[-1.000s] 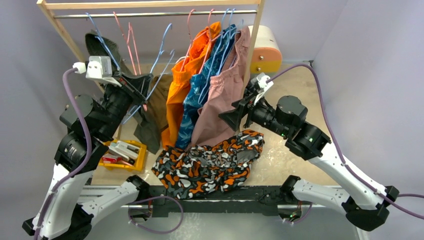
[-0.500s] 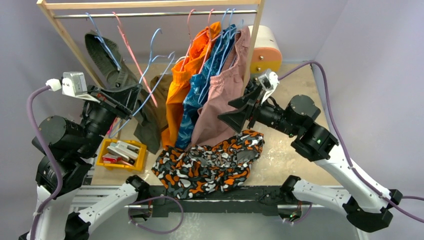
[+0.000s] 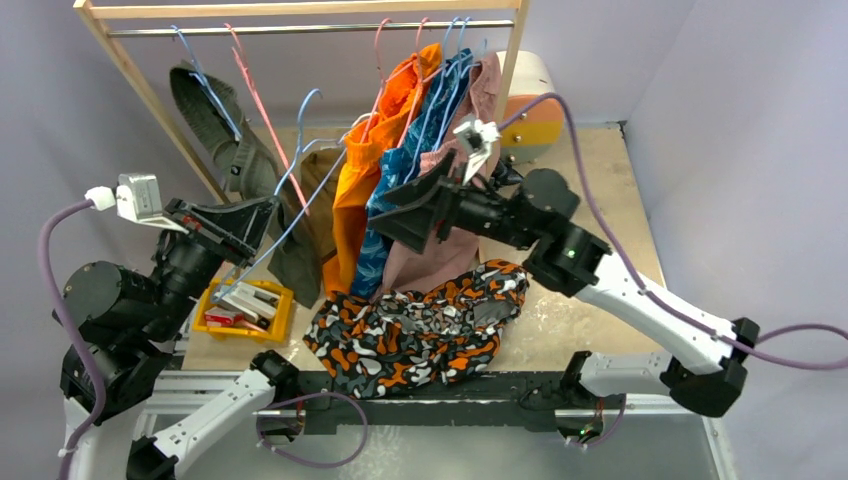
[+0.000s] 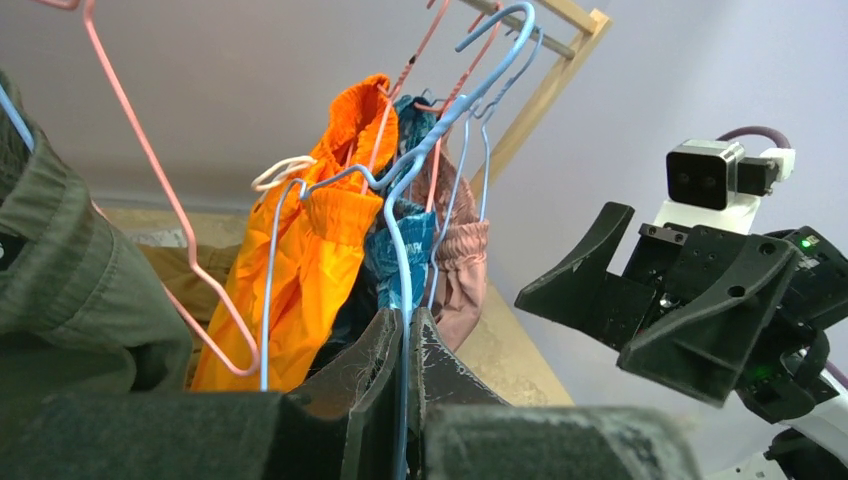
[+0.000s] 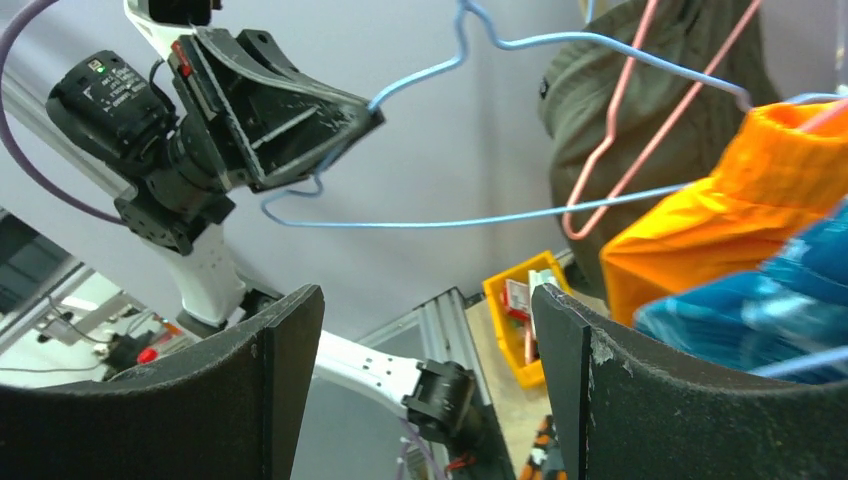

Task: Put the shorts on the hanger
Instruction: Hang the shorts on the hanger.

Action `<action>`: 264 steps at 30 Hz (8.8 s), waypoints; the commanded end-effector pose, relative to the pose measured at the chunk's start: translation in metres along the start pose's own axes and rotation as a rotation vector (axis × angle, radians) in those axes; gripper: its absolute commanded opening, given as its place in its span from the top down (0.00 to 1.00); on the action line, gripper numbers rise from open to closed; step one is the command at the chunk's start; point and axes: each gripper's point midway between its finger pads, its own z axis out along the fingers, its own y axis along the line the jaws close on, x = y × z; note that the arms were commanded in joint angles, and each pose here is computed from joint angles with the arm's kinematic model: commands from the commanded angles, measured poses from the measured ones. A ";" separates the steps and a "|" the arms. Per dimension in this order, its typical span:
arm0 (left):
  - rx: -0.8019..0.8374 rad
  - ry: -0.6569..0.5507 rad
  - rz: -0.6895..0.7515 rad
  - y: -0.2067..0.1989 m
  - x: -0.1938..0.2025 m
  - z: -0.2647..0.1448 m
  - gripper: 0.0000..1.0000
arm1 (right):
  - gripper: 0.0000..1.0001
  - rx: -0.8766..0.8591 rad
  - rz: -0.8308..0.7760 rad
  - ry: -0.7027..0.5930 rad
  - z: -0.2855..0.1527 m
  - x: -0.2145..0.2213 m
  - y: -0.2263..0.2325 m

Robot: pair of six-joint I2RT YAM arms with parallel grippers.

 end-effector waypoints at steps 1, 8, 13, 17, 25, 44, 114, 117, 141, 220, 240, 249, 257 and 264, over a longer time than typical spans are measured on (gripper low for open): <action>0.020 -0.015 -0.026 -0.003 0.002 0.003 1.00 | 0.21 -0.047 0.090 -0.178 0.021 -0.038 0.028; 0.012 -0.006 -0.011 0.003 0.011 0.003 1.00 | 0.21 0.009 0.220 -0.267 0.059 -0.044 0.022; 0.011 -0.003 0.000 0.006 0.014 0.000 1.00 | 0.21 0.063 0.294 -0.281 0.080 -0.042 0.007; 0.010 -0.005 0.007 0.007 0.015 -0.002 1.00 | 0.22 0.112 0.315 -0.247 0.100 -0.037 -0.003; 0.020 0.005 0.011 0.007 0.019 0.001 1.00 | 0.24 0.133 0.332 -0.187 0.122 -0.021 -0.011; 0.034 0.028 0.003 0.006 0.030 0.009 1.00 | 0.61 0.041 0.327 -0.167 0.134 -0.018 0.004; 0.918 0.230 0.178 -0.124 0.076 0.012 0.25 | 1.00 -0.386 -0.319 0.442 -0.118 0.106 0.069; 0.921 0.277 0.166 -0.119 0.092 0.015 0.26 | 1.00 -0.394 -0.315 0.464 -0.121 0.109 0.069; 0.877 0.653 0.208 -0.106 0.203 0.005 0.28 | 1.00 -0.058 -0.378 0.339 -0.127 0.100 0.012; 1.047 0.414 0.127 -0.155 0.153 0.003 1.00 | 0.38 -0.087 -0.297 0.127 -0.100 0.025 0.053; 1.079 0.401 0.141 -0.156 0.150 -0.005 1.00 | 0.69 -0.276 -0.237 0.195 -0.094 0.034 0.086; 1.054 0.406 0.137 -0.154 0.149 -0.002 1.00 | 1.00 -0.273 -0.246 0.181 -0.091 0.033 0.084; 0.840 0.427 0.146 -0.124 0.157 0.012 0.39 | 1.00 -0.116 -0.296 0.155 -0.108 0.033 0.056; 0.628 0.380 0.048 -0.092 0.147 0.009 0.28 | 1.00 0.046 -0.299 0.179 -0.145 0.041 0.030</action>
